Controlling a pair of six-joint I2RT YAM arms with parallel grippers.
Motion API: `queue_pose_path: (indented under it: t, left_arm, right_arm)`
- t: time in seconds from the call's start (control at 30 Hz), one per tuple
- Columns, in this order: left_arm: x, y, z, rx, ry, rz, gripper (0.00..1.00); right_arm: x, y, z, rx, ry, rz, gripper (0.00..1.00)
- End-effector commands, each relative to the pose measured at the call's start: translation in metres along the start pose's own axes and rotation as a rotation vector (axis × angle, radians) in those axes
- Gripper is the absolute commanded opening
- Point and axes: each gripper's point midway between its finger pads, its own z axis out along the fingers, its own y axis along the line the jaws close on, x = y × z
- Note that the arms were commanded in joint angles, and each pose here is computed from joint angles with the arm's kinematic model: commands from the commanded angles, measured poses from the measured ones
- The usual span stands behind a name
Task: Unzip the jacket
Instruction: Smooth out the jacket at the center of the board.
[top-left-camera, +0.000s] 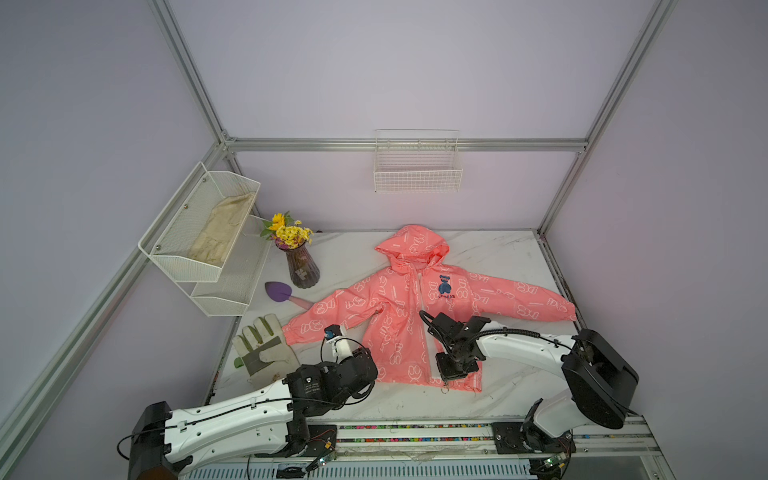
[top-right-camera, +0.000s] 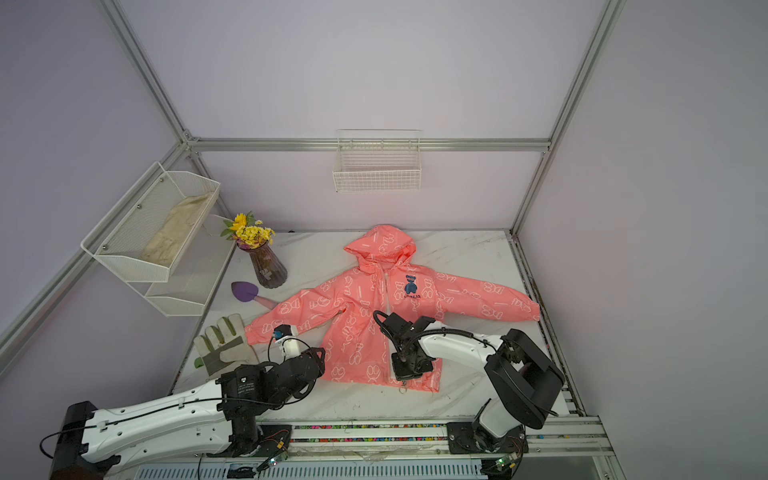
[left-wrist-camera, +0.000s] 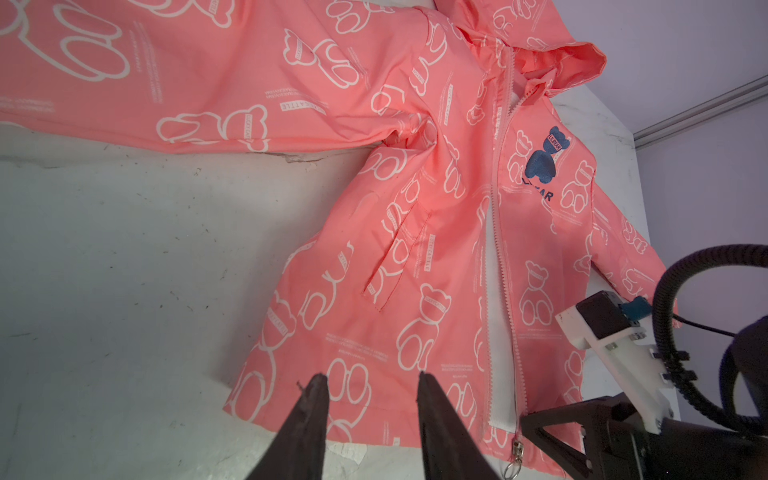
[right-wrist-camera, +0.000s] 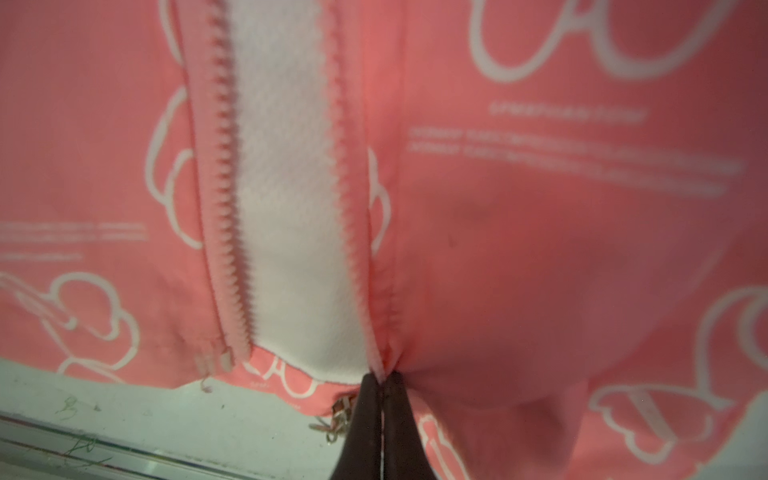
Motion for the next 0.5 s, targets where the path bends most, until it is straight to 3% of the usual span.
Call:
queue_pose_path:
  t: [0.0,0.47]
  left_arm:
    - [-0.011,-0.015,-0.006,0.021,-0.019,0.049,0.35]
    - [-0.019,-0.016,-0.011,0.028,-0.039,0.068,0.29]
  right_arm:
    - [-0.017,0.039,-0.029,-0.178,-0.082,-0.023,0.0]
    - [-0.031,0.111,-0.055,-0.591,-0.13,-0.03,0.0]
